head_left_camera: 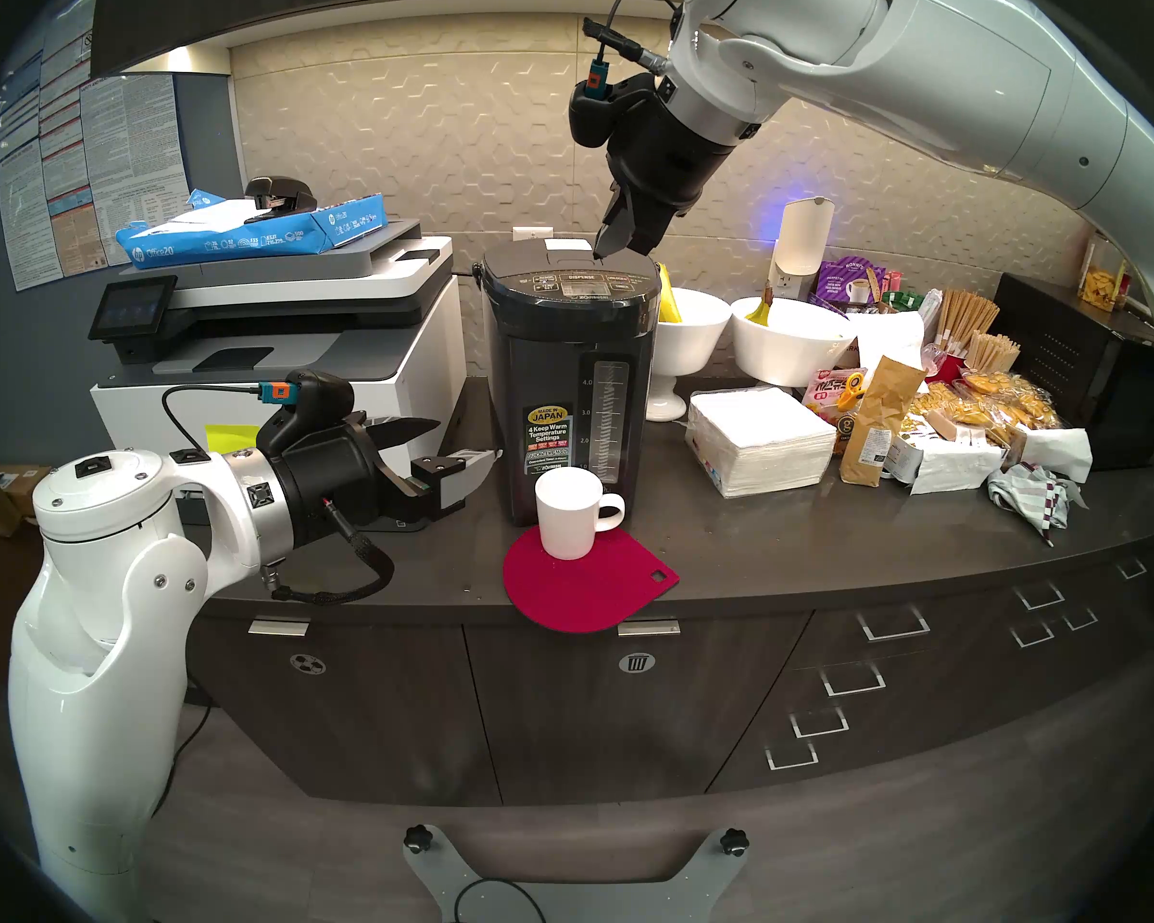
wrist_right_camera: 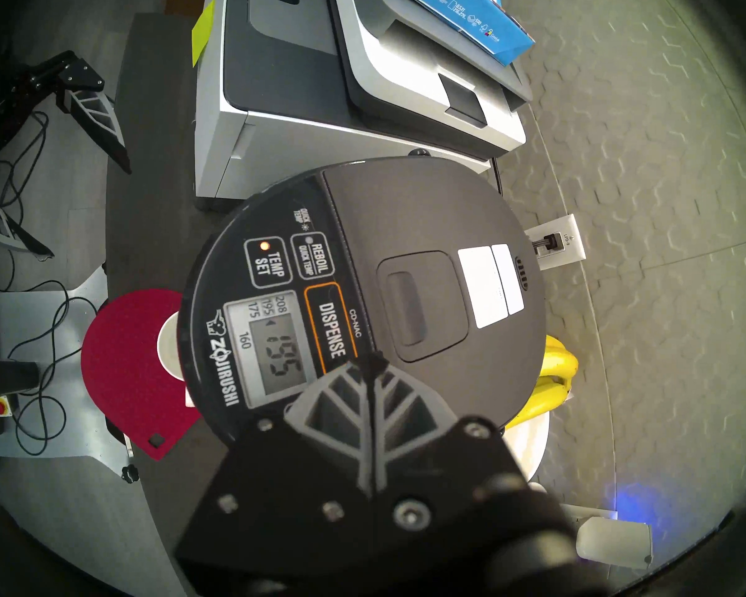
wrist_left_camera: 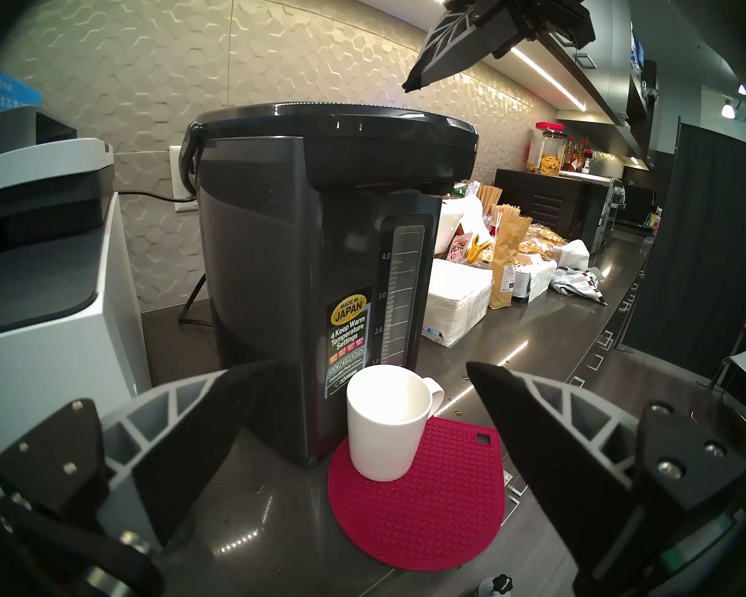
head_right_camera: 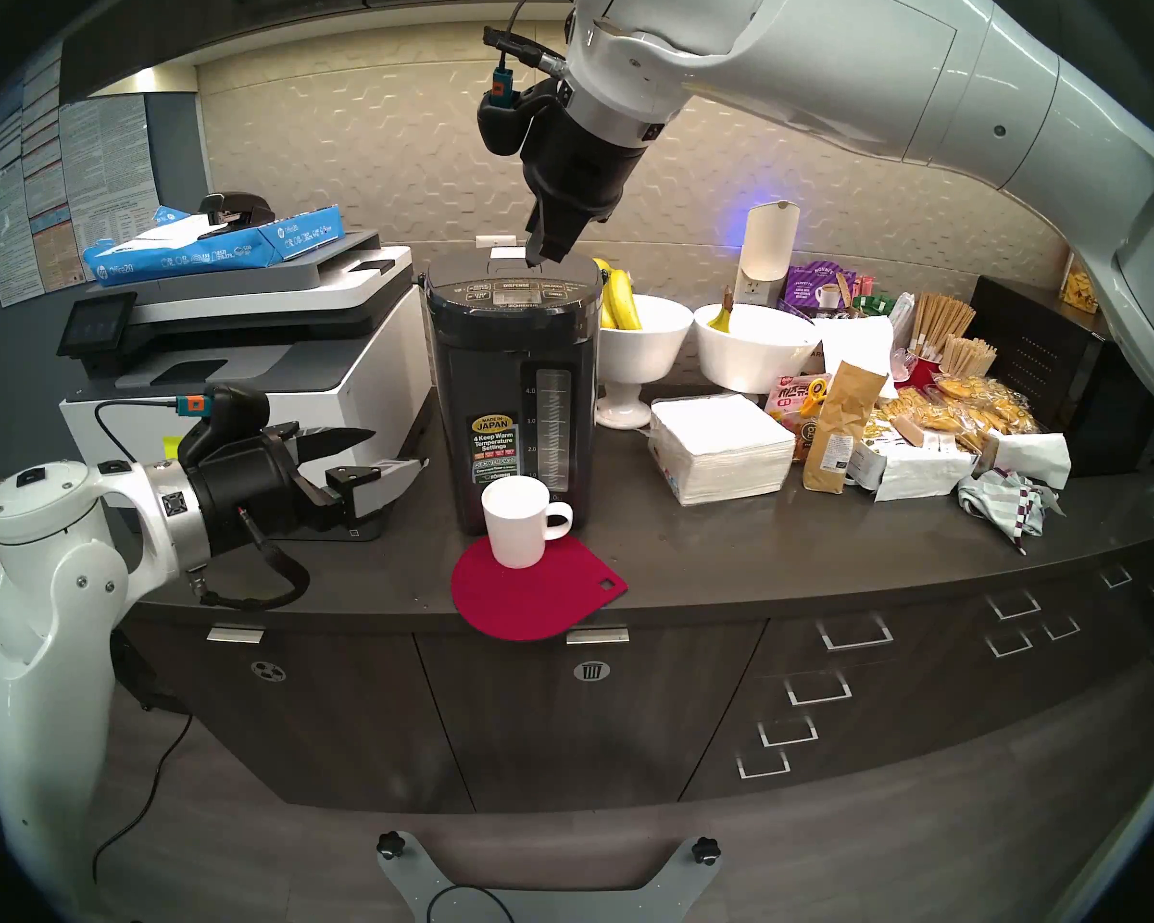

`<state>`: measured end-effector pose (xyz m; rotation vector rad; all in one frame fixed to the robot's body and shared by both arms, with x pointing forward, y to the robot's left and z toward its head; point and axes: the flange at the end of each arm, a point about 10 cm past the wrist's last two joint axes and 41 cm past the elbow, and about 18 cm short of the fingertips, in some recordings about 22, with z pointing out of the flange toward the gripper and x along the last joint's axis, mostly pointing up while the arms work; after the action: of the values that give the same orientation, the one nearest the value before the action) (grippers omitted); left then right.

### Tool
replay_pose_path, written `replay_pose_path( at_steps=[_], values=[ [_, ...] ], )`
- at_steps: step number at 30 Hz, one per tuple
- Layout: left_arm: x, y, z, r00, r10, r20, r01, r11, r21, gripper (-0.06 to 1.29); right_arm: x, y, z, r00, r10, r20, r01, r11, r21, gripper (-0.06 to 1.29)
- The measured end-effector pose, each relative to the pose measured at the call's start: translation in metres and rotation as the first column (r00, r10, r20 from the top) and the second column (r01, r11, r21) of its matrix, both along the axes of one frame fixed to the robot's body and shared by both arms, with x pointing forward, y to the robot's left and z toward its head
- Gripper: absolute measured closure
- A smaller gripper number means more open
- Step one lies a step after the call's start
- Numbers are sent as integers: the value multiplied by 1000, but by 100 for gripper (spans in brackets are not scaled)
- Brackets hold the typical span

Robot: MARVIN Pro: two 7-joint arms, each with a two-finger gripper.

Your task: Press the water dispenser button and fill the cup

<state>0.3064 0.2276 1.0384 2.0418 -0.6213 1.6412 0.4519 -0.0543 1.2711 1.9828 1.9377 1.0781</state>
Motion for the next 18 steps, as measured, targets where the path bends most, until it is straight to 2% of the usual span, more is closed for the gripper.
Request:
replay_pose_path(
  at_steps=[7,18],
  values=[
    [0,0,0,1000,0,0,0,1000,0,-3,-7,9,-1,1000,11,-3,-11,1000,2,125],
    [0,0,0,1000,0,0,0,1000,0,-3,-3,12,-4,1000,-1,-4,1,1000,10,125]
  ],
)
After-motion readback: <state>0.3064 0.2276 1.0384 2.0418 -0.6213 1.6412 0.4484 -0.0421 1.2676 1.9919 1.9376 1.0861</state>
